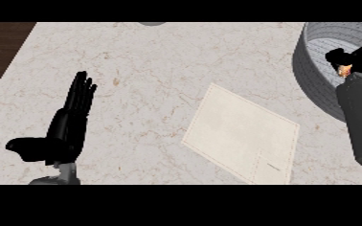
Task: Pick the cupcake from the placemat and place it in the basket
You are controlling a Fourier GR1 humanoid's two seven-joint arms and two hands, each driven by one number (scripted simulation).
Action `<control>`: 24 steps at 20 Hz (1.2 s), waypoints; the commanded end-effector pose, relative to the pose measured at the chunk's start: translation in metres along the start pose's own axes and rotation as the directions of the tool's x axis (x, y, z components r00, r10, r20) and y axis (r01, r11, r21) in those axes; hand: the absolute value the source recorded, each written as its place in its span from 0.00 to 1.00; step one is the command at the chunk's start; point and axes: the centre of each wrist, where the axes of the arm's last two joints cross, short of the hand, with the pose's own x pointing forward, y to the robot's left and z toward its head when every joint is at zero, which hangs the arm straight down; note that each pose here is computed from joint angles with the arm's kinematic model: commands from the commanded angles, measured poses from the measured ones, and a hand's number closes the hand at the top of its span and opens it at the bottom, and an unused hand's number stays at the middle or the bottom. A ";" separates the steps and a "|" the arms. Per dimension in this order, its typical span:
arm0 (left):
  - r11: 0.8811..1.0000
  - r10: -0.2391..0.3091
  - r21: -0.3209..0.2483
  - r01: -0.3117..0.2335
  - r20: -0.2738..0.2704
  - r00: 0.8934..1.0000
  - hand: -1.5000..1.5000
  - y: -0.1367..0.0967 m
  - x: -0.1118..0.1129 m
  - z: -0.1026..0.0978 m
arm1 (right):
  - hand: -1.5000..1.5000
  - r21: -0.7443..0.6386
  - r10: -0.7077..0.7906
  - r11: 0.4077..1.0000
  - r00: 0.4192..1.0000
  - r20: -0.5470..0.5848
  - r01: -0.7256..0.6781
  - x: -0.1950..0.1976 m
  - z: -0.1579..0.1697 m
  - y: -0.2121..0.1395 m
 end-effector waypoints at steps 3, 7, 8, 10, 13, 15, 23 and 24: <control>1.000 0.006 -0.014 -0.006 0.004 1.000 0.50 0.000 -0.005 0.006 | 1.00 -0.063 -0.043 0.997 0.996 -0.082 0.037 -0.024 -0.009 0.007; 1.000 -0.006 0.014 0.006 0.012 1.000 0.50 0.006 -0.006 -0.009 | 0.00 -0.002 -0.045 0.999 0.994 -0.104 0.046 -0.037 -0.001 0.022; 1.000 -0.004 0.003 0.004 0.014 1.000 0.50 0.002 -0.002 0.008 | 0.00 0.016 -0.018 1.000 0.996 -0.091 0.019 -0.044 -0.010 0.005; 1.000 0.001 0.010 0.000 -0.012 1.000 0.50 -0.010 -0.015 -0.008 | 0.00 0.016 -0.027 0.999 0.998 -0.061 0.028 -0.048 -0.013 0.008; 1.000 0.009 0.000 -0.009 0.000 1.000 0.50 -0.009 -0.001 -0.001 | 0.00 -0.012 -0.077 0.997 0.995 -0.069 0.077 -0.048 -0.031 0.009; 1.000 -0.001 0.008 0.000 0.006 1.000 0.50 0.006 -0.005 0.010 | 0.00 -0.037 -0.121 0.992 0.992 -0.036 0.119 -0.052 -0.012 0.015; 1.000 -0.008 -0.002 0.008 0.011 1.000 0.50 -0.010 0.009 -0.007 | 0.00 -0.259 -0.193 0.944 0.979 0.068 0.204 -0.041 -0.014 0.009; 1.000 0.006 0.009 -0.006 -0.009 1.000 0.50 0.001 -0.012 -0.003 | 0.00 -0.281 -0.198 0.936 0.977 0.080 0.212 -0.034 -0.030 -0.021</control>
